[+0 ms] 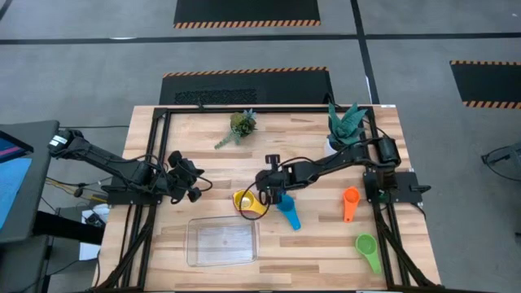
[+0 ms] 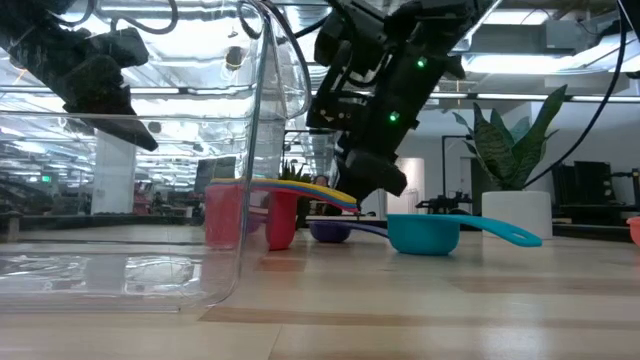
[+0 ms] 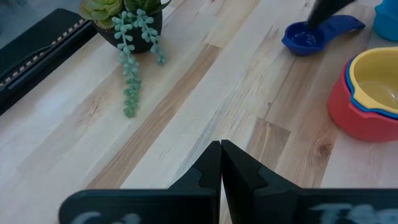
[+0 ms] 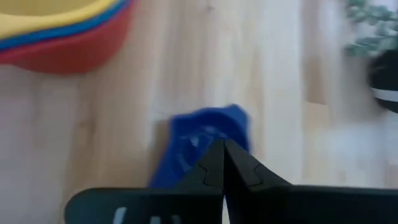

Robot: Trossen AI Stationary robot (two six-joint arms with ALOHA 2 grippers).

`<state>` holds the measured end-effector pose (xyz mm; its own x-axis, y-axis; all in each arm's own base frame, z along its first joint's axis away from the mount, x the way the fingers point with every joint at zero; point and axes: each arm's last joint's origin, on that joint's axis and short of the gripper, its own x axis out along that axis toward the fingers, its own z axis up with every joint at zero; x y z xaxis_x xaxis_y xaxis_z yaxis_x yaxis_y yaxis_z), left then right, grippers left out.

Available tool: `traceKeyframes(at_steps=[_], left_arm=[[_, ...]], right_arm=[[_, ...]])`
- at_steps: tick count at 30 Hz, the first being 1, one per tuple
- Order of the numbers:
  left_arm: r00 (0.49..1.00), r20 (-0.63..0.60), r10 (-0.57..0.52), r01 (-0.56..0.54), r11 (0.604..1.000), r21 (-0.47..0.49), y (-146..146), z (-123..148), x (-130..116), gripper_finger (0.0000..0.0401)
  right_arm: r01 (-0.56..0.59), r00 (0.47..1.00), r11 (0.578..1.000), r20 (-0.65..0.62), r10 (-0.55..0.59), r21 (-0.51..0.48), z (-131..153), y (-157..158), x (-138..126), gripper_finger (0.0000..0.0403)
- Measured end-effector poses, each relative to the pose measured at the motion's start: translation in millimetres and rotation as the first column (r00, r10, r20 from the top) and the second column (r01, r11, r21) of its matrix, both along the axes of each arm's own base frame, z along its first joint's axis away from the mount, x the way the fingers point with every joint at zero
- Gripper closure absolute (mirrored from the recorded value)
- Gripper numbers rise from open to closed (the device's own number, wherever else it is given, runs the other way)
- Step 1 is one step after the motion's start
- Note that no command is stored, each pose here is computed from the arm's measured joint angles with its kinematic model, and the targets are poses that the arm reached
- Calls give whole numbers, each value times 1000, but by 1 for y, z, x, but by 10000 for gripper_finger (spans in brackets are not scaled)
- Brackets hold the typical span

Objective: Nest measuring cups in basket
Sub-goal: Move the measuring cups to the center of the table

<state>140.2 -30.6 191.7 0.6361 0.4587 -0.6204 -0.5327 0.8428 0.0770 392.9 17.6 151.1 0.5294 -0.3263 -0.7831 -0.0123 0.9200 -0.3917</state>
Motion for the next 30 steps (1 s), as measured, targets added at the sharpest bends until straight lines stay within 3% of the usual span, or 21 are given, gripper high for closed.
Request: traceKeyframes(at_steps=[6, 11, 14, 18, 23, 30], left_arm=[[1000, 0, 0, 0, 1000, -1, 0, 0, 0, 401], [1000, -1, -1, 1, 1000, 1, 0, 0, 0, 401], [1000, -1, -1, 1, 1000, 1, 0, 0, 0, 401], [1000, -3, -3, 3, 1000, 3, 0, 0, 0, 401], [1000, -3, -3, 3, 1000, 3, 0, 0, 0, 401], [1000, -4, -3, 3, 1000, 4, 0, 0, 0, 401]], right_arm=[[56, 992, 998, -113, -60, -41, 22, 5, 1, 384], [159, 952, 983, -249, -178, -96, 36, 13, -13, 388], [221, 892, 963, -367, -264, -154, 35, 10, -29, 388], [352, 764, 891, -462, -450, -287, 38, 3, -54, 385], [418, 655, 808, -479, -584, -415, 52, 5, -79, 386], [507, 661, 774, -406, -632, -380, 56, 15, -124, 386]])
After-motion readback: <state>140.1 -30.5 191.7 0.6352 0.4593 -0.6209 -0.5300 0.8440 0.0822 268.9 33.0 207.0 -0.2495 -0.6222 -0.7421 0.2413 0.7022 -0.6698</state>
